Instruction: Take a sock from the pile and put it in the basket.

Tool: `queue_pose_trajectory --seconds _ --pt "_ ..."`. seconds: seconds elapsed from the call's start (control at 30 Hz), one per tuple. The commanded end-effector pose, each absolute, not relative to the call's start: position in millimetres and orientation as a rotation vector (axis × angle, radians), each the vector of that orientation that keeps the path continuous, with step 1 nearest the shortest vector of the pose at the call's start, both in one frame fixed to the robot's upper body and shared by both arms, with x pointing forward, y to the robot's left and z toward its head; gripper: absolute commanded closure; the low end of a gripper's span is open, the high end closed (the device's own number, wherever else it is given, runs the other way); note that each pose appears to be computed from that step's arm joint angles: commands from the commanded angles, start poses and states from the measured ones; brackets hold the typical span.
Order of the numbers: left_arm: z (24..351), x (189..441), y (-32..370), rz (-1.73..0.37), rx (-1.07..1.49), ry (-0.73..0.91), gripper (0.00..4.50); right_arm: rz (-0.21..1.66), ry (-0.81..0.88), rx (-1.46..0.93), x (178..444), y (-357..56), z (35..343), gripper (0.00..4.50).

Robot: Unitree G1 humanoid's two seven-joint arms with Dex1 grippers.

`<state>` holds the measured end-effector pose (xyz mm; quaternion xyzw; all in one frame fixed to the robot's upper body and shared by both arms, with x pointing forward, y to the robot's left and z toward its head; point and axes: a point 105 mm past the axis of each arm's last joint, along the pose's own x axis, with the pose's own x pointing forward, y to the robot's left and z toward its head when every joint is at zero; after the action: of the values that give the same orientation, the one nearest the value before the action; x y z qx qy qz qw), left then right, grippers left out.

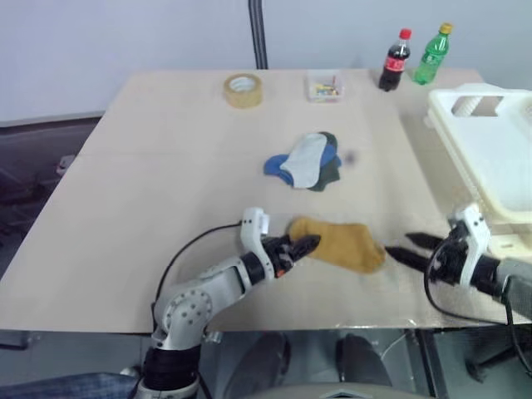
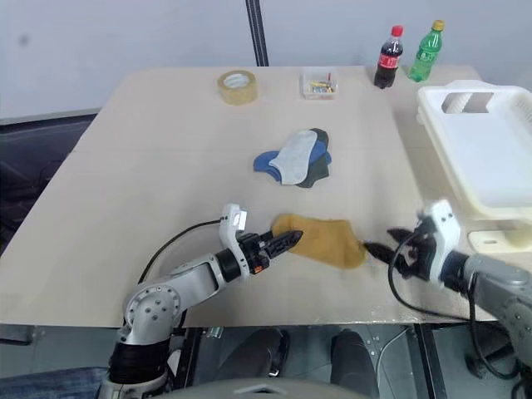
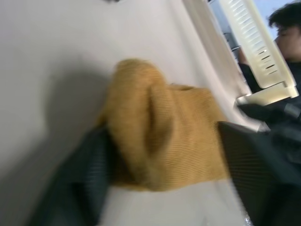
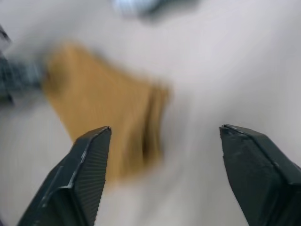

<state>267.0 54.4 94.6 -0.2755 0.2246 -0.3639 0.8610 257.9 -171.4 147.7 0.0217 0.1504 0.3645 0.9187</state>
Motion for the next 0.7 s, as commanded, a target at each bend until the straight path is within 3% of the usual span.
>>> queue_pose_trajectory --seconds 0.03,0.13,0.4,0.7 --pt "86.5 269.9 62.5 -0.712 -0.568 0.492 0.01 0.822 0.225 -0.051 259.8 -141.4 149.9 0.91" --pt "86.5 267.4 59.0 -0.732 -0.576 0.499 0.01 0.76 0.166 -0.231 278.7 -131.9 131.5 0.91" --pt "96.4 258.5 57.2 -0.788 -0.598 0.463 0.01 0.875 0.293 -0.323 267.7 -123.4 71.9 0.91" --pt "108.8 281.1 99.7 -0.72 -0.72 0.383 0.01 0.841 0.276 -0.303 276.5 -124.5 68.6 0.91"
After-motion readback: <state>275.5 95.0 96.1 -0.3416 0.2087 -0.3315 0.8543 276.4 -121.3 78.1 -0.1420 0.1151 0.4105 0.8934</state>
